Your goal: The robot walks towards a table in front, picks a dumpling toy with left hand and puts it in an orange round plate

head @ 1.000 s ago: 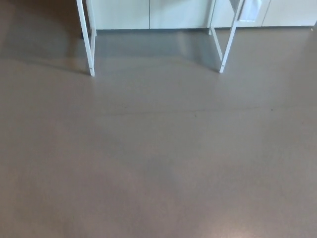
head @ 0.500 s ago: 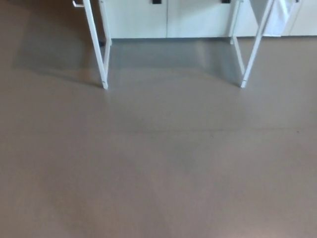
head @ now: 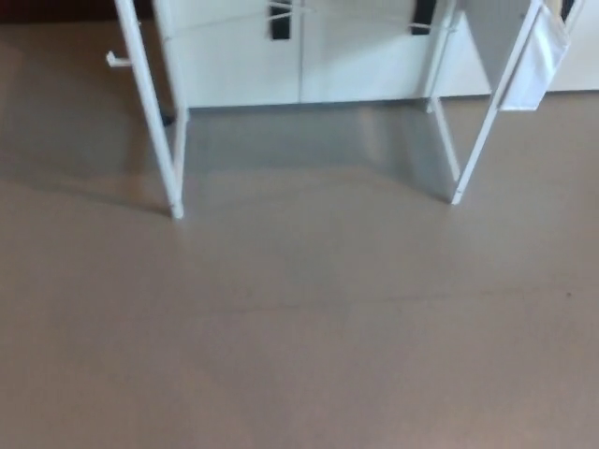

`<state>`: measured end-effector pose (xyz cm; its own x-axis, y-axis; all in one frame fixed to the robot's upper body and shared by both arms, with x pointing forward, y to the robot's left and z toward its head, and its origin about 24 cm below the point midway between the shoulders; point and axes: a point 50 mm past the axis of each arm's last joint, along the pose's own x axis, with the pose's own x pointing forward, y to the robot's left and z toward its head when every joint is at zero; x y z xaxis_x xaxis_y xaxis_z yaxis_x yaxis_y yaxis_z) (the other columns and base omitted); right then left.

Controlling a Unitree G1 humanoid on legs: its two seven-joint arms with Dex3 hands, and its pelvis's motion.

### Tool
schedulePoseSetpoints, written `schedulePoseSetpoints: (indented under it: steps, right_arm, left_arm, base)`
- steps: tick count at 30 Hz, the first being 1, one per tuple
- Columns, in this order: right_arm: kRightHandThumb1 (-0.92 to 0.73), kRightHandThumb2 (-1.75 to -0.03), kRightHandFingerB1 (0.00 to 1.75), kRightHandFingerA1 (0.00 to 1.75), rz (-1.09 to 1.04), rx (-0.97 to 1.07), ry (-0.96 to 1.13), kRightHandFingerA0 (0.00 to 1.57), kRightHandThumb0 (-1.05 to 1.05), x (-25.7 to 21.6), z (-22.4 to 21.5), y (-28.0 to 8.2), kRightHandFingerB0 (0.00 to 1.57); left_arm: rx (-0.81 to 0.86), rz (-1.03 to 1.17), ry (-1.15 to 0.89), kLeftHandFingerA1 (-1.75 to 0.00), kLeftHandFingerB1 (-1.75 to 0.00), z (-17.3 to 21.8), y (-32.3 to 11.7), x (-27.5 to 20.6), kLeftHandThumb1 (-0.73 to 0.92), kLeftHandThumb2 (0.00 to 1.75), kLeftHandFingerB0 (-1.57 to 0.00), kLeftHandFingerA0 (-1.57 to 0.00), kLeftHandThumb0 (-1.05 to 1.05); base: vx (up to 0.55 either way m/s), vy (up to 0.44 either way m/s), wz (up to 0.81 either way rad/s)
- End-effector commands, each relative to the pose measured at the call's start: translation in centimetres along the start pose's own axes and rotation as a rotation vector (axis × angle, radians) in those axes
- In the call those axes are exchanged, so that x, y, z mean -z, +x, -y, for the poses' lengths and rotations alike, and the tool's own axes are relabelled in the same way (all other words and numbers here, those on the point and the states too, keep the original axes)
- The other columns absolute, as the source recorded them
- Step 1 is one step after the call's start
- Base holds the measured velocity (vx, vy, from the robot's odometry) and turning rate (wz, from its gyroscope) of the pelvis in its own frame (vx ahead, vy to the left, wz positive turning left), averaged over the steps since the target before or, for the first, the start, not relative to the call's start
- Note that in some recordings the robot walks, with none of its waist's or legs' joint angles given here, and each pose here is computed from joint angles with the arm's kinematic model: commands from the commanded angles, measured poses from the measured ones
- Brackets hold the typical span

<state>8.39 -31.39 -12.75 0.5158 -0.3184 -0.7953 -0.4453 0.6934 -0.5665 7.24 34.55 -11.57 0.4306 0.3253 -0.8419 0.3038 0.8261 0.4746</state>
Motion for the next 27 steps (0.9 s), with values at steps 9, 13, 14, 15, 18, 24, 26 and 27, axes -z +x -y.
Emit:
schedulePoseSetpoints:
  steps: [9,13,14,15,18,24,26,27]
  right_arm:
    - [-0.5,-0.54,0.42,0.55,-0.017,0.004,0.005,0.72,0.11,0.15,0.3,0.08,0.53]
    - [-0.51,-0.54,0.42,0.54,-0.01,0.0,0.023,0.69,0.14,0.02,0.29,0.07,0.52]
    - [-0.51,-0.54,0.42,0.54,-0.012,-0.004,0.031,0.69,0.14,0.06,0.23,0.05,0.52]
    - [-0.5,-0.54,0.42,0.5,-0.013,-0.004,0.023,0.6,0.12,0.08,0.18,0.04,0.52]
    - [-0.51,-0.54,0.42,0.55,-0.01,0.001,0.005,0.68,0.12,0.14,0.07,-0.02,0.53]
    - [-0.51,-0.54,0.42,0.61,-0.021,-0.005,-0.005,0.8,0.1,0.57,-0.27,-0.21,0.53]
    - [-0.51,-0.55,0.42,0.55,-0.023,-0.006,0.0,0.73,0.13,0.74,-0.41,-0.32,0.53]
    - [-0.51,-0.55,0.42,0.55,-0.021,-0.006,0.001,0.73,0.13,0.78,-0.42,-0.34,0.53]
  left_arm:
    - [-0.019,-0.019,0.058,-0.58,-0.4,-0.64,-0.08,0.23,0.44,0.53,-0.54,-0.9,0.07]
    - [-0.022,-0.022,0.058,-0.58,-0.41,-0.66,-0.07,0.25,0.42,0.52,-0.56,-0.91,0.06]
    - [-0.023,-0.024,0.06,-0.58,-0.41,-0.66,-0.07,0.27,0.42,0.52,-0.56,-0.91,0.06]
    - [-0.021,-0.028,0.06,-0.58,-0.41,-0.65,-0.05,0.27,0.41,0.52,-0.55,-0.92,0.05]
    - [-0.018,-0.033,0.06,-0.58,-0.41,-0.62,-0.05,0.33,0.42,0.52,-0.54,-0.91,0.06]
    - [-0.02,-0.032,0.081,-0.58,-0.4,-0.52,-0.13,0.5,0.45,0.53,-0.54,-0.92,-0.01]
    - [-0.029,-0.029,0.08,-0.59,-0.4,-0.39,-0.12,0.48,0.45,0.53,-0.55,-0.92,-0.01]
    - [-0.031,-0.028,0.077,-0.59,-0.4,-0.36,-0.12,0.48,0.45,0.53,-0.55,-0.92,-0.01]
  base:
    - [0.41,0.067,0.14]
    - [0.48,-0.101,0.57]
    - [0.52,-0.12,0.44]
    - [0.51,-0.087,0.02]
    - [0.47,-0.093,0.0]
    - [0.4,0.013,-0.19]
    - [0.57,0.137,-0.28]
    - [0.68,0.194,-0.83]
